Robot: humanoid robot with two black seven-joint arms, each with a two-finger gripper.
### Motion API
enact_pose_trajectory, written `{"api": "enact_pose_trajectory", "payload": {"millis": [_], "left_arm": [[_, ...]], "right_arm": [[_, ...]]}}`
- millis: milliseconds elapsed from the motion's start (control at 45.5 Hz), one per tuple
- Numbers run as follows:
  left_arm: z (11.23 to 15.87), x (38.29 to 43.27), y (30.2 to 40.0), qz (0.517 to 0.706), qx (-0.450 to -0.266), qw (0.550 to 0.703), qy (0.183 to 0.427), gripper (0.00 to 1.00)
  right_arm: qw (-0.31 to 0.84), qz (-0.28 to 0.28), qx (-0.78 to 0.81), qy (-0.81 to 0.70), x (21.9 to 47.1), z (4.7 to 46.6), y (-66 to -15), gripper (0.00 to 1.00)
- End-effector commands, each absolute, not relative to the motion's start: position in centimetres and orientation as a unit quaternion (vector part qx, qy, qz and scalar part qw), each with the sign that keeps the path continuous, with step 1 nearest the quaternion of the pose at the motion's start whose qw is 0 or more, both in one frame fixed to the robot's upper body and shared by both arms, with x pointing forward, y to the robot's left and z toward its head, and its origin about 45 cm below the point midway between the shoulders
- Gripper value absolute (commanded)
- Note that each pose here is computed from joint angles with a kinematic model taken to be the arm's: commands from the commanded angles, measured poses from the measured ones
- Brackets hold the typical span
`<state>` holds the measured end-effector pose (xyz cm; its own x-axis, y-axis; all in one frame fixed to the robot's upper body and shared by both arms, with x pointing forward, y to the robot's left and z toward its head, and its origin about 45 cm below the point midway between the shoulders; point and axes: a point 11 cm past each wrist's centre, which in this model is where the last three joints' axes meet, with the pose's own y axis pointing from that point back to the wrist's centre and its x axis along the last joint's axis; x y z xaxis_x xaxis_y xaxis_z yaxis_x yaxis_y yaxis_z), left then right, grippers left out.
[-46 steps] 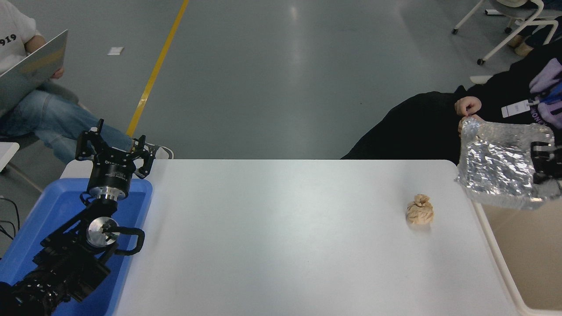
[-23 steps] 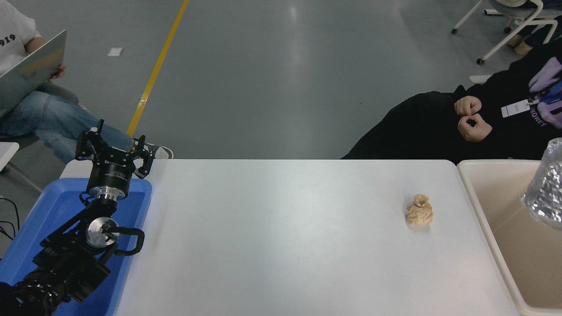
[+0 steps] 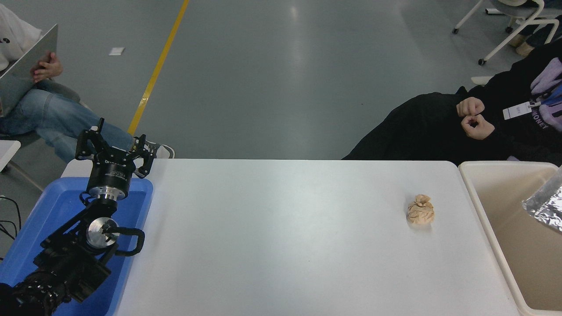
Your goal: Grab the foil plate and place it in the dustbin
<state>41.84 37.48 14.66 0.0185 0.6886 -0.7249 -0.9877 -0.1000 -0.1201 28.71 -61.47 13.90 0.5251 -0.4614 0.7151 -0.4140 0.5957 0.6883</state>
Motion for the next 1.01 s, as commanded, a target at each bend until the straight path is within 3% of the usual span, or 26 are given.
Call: {"api": "enact_pose_trajectory", "payload": {"millis": [0,681,813,857,901,989], "left_arm": [[14.65,41.84,37.45,0.663,-0.331,0.632,0.226,0.99],[14.64,41.83,37.51,0.664,-0.331,0.632,0.225,0.99],[14.67,41.85,37.47,0.663,-0.332,0.632,0.225,0.99],[14.65,41.84,37.44,0.663,-0.331,0.632,0.226,0.99],[14.65,41.84,37.45,0.663,-0.331,0.632,0.226,0.99],[14.67,41.85,37.47,0.663,-0.332,0.632,0.225,0.99]], "right_arm": [[0.742,-0.009,0.427,-0.517,26.9,9.2,-61.1,0.00],[0.742,0.018,0.404,-0.535,26.8,8.8,-61.0,0.00],[0.739,0.035,0.392,-0.547,27.3,9.5,-61.3,0.59],[0.736,0.043,0.387,-0.553,27.5,9.8,-61.3,0.74],[0.736,0.047,0.383,-0.557,27.6,10.0,-61.4,0.80],[0.736,0.043,0.384,-0.556,27.3,10.1,-61.7,0.81]]}}
